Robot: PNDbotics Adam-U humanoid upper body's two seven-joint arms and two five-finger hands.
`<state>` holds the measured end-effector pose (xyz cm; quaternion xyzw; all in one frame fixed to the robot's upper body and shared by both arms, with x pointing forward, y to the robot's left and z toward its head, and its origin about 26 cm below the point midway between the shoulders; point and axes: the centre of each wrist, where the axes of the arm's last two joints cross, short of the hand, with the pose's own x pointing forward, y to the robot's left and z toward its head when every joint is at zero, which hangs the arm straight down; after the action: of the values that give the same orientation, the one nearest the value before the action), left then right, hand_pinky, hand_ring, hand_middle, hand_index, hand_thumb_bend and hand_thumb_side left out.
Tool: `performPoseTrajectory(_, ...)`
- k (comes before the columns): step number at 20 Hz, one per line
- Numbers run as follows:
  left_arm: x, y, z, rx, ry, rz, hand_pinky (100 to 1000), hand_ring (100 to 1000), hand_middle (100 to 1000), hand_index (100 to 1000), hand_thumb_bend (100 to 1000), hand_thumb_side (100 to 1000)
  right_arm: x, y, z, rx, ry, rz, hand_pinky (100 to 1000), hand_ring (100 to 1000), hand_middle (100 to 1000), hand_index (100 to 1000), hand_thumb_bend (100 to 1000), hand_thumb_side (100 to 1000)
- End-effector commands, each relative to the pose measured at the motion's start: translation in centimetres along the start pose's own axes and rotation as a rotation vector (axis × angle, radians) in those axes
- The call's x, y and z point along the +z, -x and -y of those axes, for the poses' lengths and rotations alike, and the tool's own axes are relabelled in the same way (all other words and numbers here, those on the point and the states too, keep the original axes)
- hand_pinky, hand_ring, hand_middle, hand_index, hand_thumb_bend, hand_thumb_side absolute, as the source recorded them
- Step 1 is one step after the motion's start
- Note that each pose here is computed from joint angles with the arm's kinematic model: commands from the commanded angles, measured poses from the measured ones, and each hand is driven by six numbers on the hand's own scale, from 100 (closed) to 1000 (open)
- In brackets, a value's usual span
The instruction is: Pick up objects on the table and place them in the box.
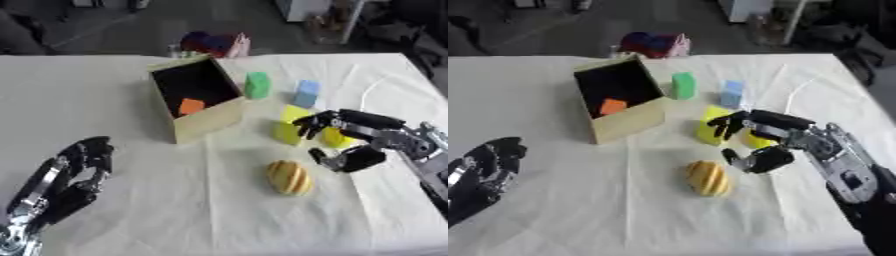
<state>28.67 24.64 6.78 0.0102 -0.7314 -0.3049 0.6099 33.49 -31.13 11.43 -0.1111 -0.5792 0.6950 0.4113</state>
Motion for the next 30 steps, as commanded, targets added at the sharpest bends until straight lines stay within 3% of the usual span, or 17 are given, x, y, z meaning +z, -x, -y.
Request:
performPoseTrajectory(1, 0.1, -0.4, -0.5, -0.023, 0.006, 0.010, 830, 809, 729, 873, 100, 453, 0.5, -0.3, 1.5, 0.132, -0.050, -0.020, 837, 794, 790, 931, 100, 295)
performPoseTrajectory(9, 0.1, -0.4, -0.5, -0.022, 0.008, 0.009, 830, 809, 727, 873, 100, 454, -0.9, -1.9, 1.6, 0.337, -0.141, 0.001, 874, 838, 797, 914, 100, 239)
performPoseTrajectory(14, 0.1, -0.4, -0.4, -0.021, 0.009, 0.008, 829, 809, 727, 873, 100, 455, -1.6, -2.0, 0.9, 0.436, -0.147, 0.001, 888, 824, 763, 904, 100, 143)
performPoseTrajectory(17, 0.1, -0.4, -0.4, -0.021, 0.010, 0.008, 830, 809, 727, 873, 100, 456, -1.9, -1.7, 0.3, 0.480, -0.088, 0.004, 875, 775, 696, 869, 118, 126)
performPoseTrajectory(18, 0.1, -0.4, -0.4, -0.020, 0.010, 0.008, 830, 809, 727, 873, 100, 457, -2.0, -1.5, -0.1, 0.488, -0.054, 0.006, 859, 729, 637, 835, 136, 116)
performPoseTrajectory(22, 0.1, -0.4, -0.3, -0.019, 0.014, 0.008, 830, 810, 728, 873, 100, 458, -2.5, -0.4, -1.9, 0.512, 0.103, 0.017, 849, 665, 578, 794, 177, 100)
performPoseTrajectory(27, 0.1, -0.4, -0.3, -0.018, 0.015, 0.009, 830, 810, 728, 873, 100, 458, -2.8, 0.7, -3.8, 0.546, 0.174, 0.017, 850, 689, 596, 811, 139, 100)
performPoseTrajectory(30, 0.1, -0.4, -0.4, -0.019, 0.015, 0.010, 830, 810, 728, 873, 100, 456, -2.6, 1.2, -4.6, 0.544, 0.154, 0.021, 860, 782, 699, 894, 100, 100)
